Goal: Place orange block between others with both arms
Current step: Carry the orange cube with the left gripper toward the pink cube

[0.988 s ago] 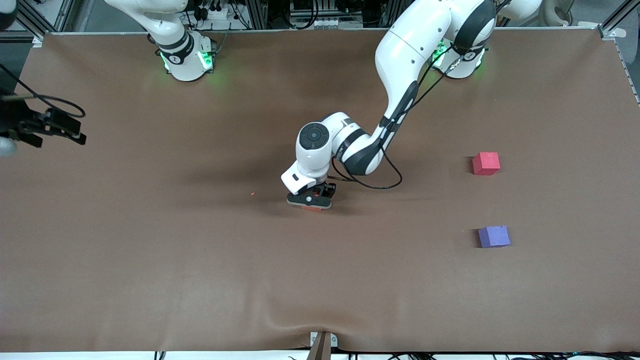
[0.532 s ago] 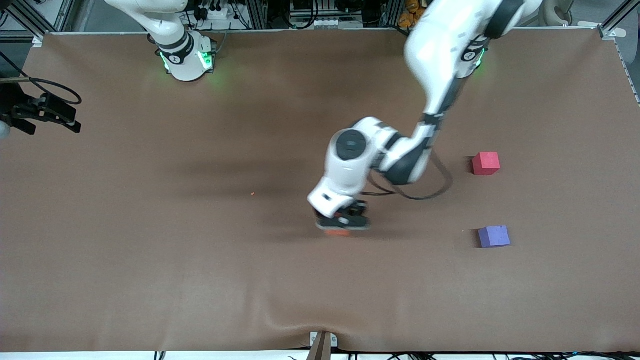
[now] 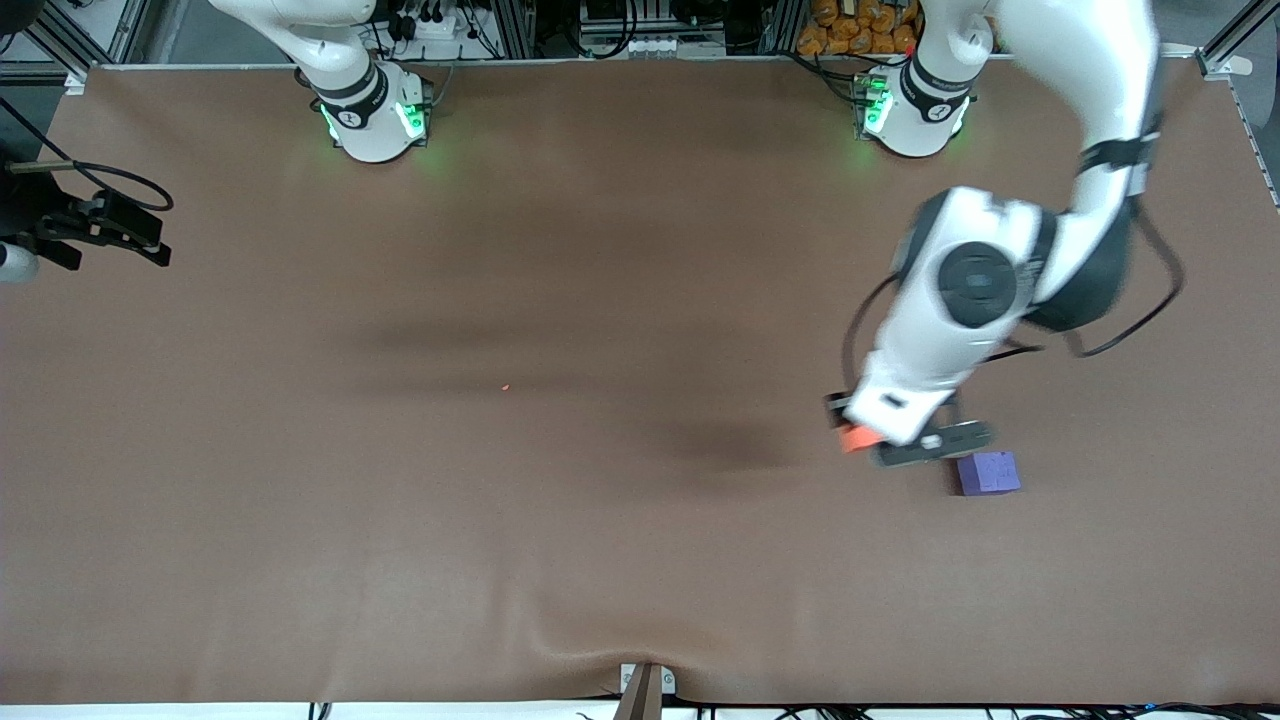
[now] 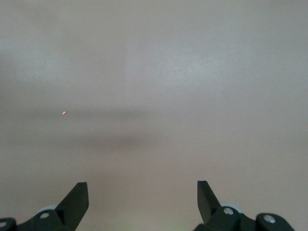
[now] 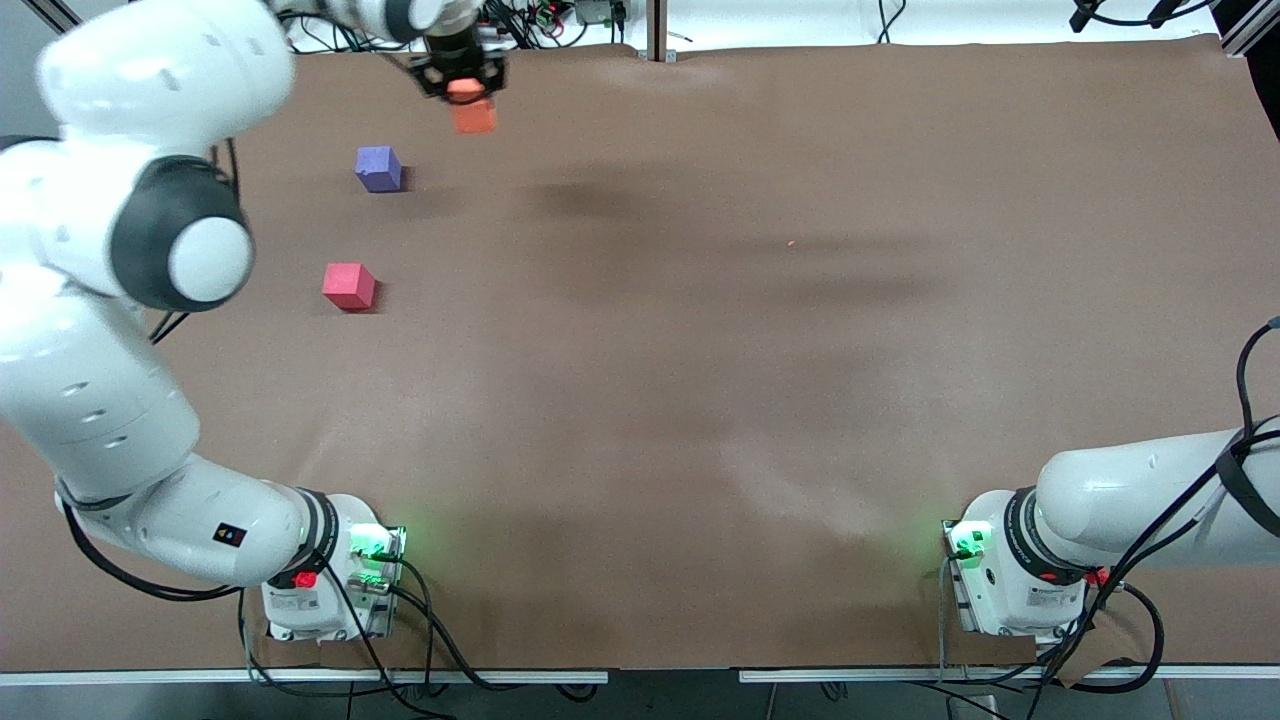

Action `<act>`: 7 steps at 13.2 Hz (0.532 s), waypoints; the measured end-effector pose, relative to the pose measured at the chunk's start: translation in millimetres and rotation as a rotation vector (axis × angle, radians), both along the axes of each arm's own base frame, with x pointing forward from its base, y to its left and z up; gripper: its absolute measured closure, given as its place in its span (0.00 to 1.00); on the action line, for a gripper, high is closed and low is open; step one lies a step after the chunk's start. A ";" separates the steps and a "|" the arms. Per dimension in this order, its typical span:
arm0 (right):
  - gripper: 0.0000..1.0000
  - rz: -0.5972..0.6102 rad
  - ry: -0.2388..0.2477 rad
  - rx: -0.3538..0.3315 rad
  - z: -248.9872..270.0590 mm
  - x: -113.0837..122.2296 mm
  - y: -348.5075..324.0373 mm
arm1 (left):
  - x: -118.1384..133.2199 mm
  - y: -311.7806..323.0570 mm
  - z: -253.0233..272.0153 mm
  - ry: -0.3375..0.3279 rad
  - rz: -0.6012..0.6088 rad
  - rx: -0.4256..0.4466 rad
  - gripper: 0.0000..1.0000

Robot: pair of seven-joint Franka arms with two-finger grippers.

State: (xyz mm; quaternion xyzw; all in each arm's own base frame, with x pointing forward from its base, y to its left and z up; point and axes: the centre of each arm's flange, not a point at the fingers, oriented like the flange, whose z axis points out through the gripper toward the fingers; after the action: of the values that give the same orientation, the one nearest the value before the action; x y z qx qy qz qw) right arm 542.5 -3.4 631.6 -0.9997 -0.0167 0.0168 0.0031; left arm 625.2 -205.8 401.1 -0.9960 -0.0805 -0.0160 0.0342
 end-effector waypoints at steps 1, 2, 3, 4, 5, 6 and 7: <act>0.00 0.001 0.000 0.000 0.0 0.0 1.0 | -8.1 32.8 -3.8 0.025 -0.003 0.008 0.44; 0.00 0.002 0.000 0.000 0.0 0.0 1.7 | -16.1 61.7 -8.7 0.039 -0.005 0.012 0.44; 0.00 0.002 0.000 0.000 -0.1 0.0 2.1 | -23.9 84.5 -14.4 0.046 -0.008 0.012 0.44; 0.00 0.002 0.000 0.000 -0.1 0.0 2.1 | -31.1 102.1 -22.1 0.049 -0.011 0.010 0.44; 0.00 0.002 0.000 0.000 -0.2 0.0 1.8 | -38.2 117.3 -32.4 0.047 -0.017 0.008 0.44; 0.00 0.001 0.001 0.000 -0.3 0.0 1.7 | -44.8 129.9 -45.4 0.037 -0.024 0.003 0.44; 0.00 0.001 0.001 0.000 -0.4 0.0 1.3 | -50.7 142.5 -59.3 0.020 -0.036 -0.003 0.44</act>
State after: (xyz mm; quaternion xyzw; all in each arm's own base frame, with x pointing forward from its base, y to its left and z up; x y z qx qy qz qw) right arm 542.5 -2.1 631.1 -0.9997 -0.0170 0.0173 0.0031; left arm 574.6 -63.3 341.8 -0.9975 -0.0625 -0.0064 0.0333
